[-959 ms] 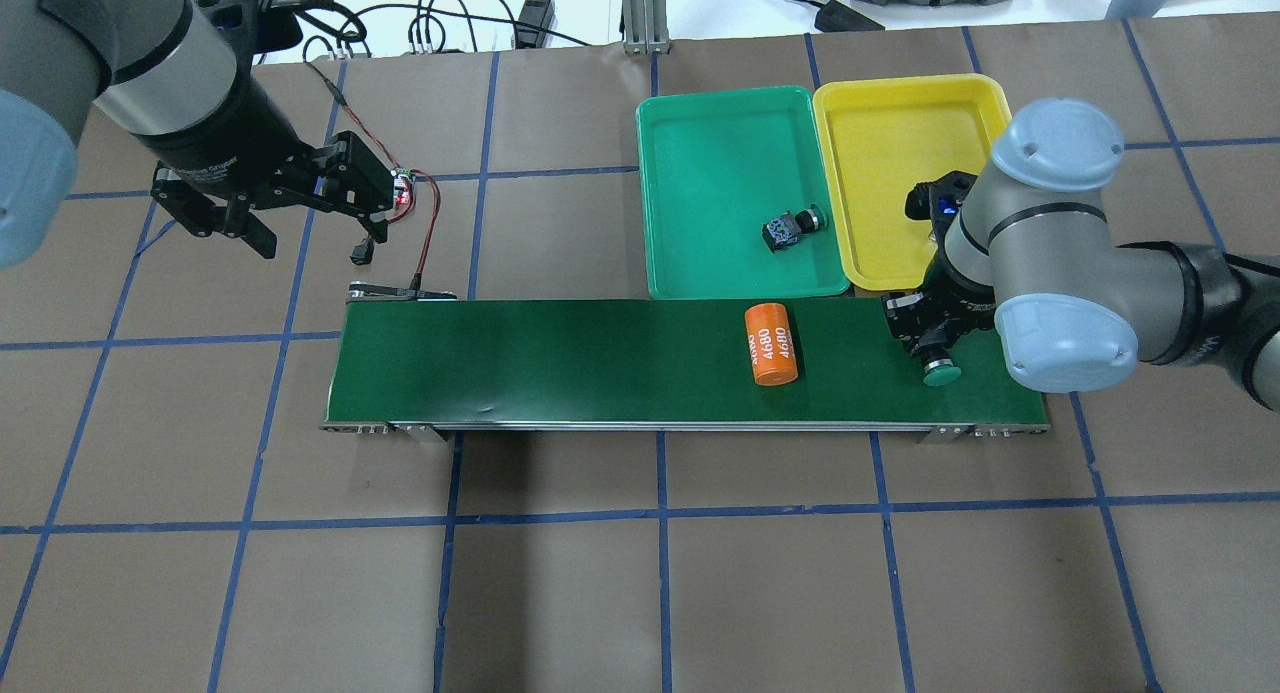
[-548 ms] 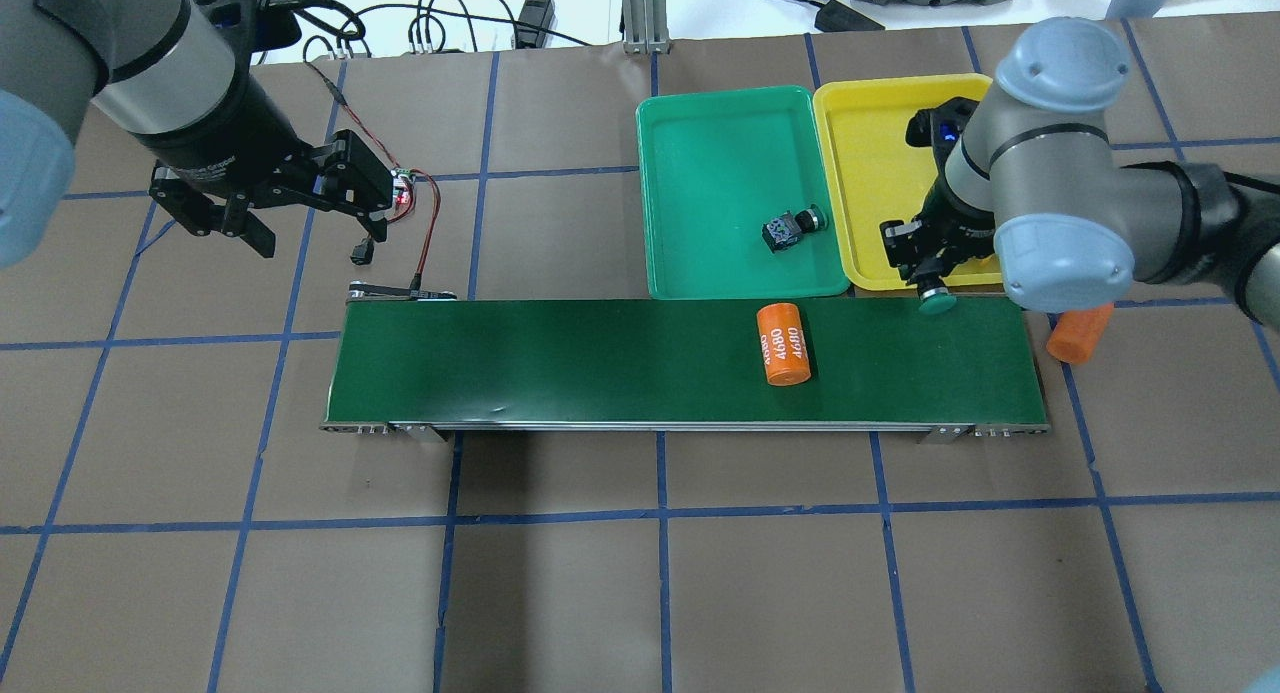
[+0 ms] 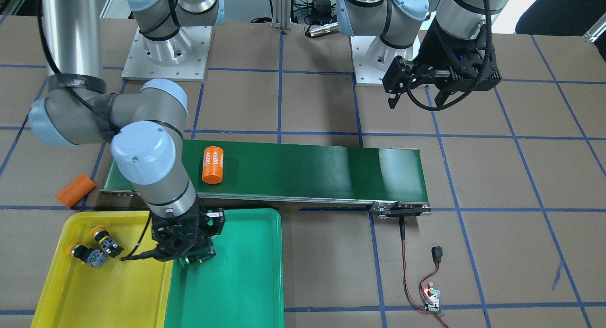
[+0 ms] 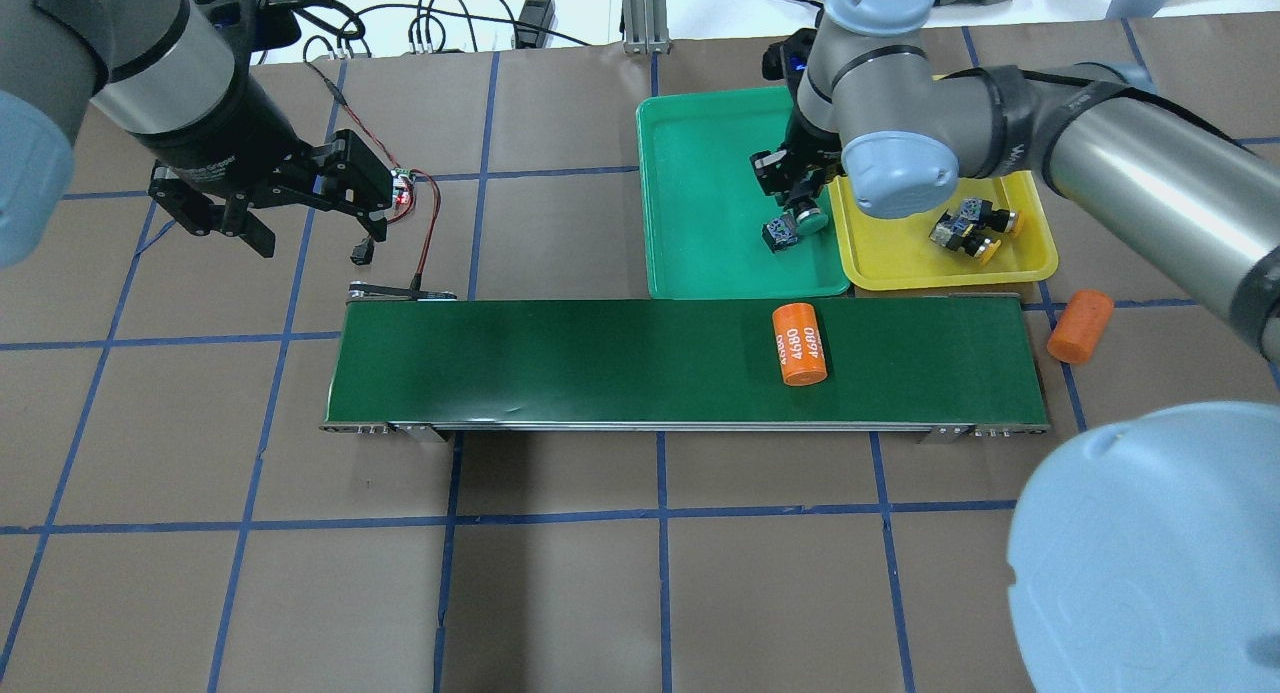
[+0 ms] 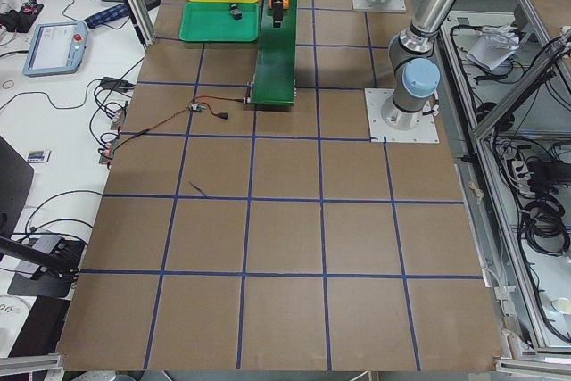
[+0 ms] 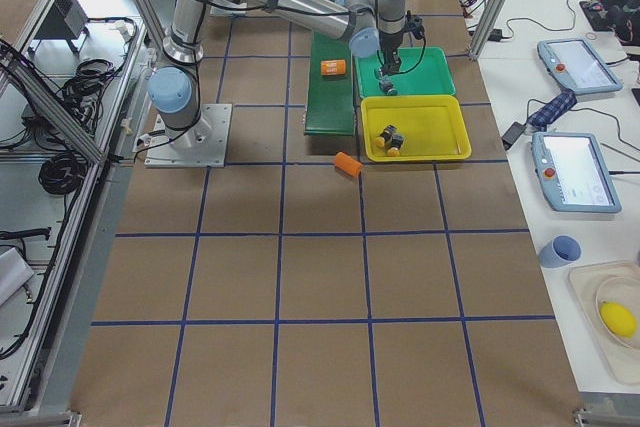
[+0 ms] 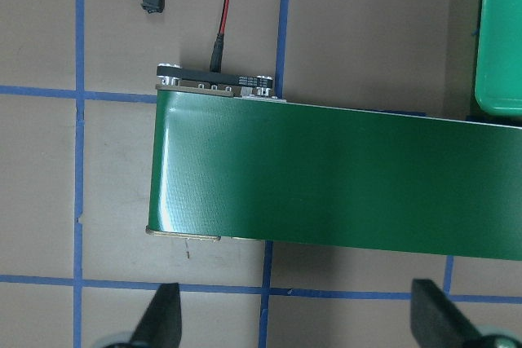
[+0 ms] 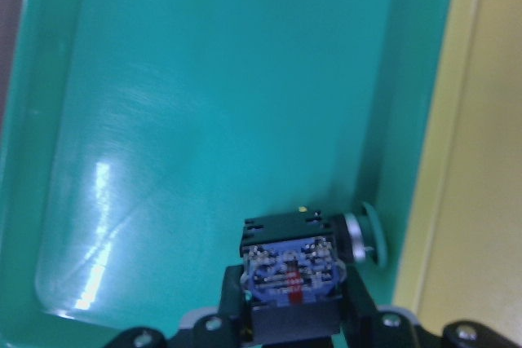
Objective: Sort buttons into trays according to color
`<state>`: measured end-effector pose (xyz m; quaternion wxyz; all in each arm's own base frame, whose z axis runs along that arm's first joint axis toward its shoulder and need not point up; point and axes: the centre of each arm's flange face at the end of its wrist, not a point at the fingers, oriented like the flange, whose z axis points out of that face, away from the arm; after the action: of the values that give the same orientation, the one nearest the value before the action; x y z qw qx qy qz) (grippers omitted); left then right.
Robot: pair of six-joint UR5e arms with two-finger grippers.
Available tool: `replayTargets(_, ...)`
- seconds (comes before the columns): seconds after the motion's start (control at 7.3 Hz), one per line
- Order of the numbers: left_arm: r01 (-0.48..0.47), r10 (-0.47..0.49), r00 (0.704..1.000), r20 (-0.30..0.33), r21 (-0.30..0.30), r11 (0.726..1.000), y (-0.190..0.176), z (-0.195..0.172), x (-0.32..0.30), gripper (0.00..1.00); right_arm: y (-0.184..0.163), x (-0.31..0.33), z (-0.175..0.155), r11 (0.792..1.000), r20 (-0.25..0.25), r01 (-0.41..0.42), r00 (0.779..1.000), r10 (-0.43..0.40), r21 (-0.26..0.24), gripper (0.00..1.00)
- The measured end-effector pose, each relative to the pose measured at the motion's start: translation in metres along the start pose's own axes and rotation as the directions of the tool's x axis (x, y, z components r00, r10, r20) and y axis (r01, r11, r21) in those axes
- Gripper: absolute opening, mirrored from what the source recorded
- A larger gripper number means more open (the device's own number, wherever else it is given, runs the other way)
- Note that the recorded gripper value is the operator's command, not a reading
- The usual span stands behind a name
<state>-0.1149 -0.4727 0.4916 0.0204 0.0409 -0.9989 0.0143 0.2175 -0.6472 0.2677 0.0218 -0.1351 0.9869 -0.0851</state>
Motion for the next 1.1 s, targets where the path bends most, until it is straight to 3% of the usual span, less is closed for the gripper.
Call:
replayTargets(0.14, 0.0, 0.0, 1.0, 0.0, 0.0, 1.0, 0.0, 0.0, 0.0, 1.0, -0.012, -0.023, 0.009, 0.999, 0.025, 0.029, 0.999, -0.03, 0.03, 1.0)
replayTargets(0.41, 0.0, 0.0, 1.0, 0.0, 0.0, 1.0, 0.0, 0.0, 0.0, 1.0, -0.018, -0.03, 0.012, 0.998, 0.032, 0.035, 0.999, -0.037, 0.042, 1.0)
replayTargets(0.68, 0.0, 0.0, 1.0, 0.0, 0.001, 1.0, 0.001, 0.0, 0.0, 1.0, -0.015, -0.021, -0.012, 1.0, 0.026, 0.019, 0.999, -0.02, 0.018, 1.0)
replayTargets(1.1, -0.001, 0.001, 1.0, 0.0, 0.002, 1.0, 0.002, -0.002, 0.0, 1.0, 0.03, 0.024, -0.135, 0.995, -0.01, -0.053, 0.999, 0.053, -0.088, 1.0)
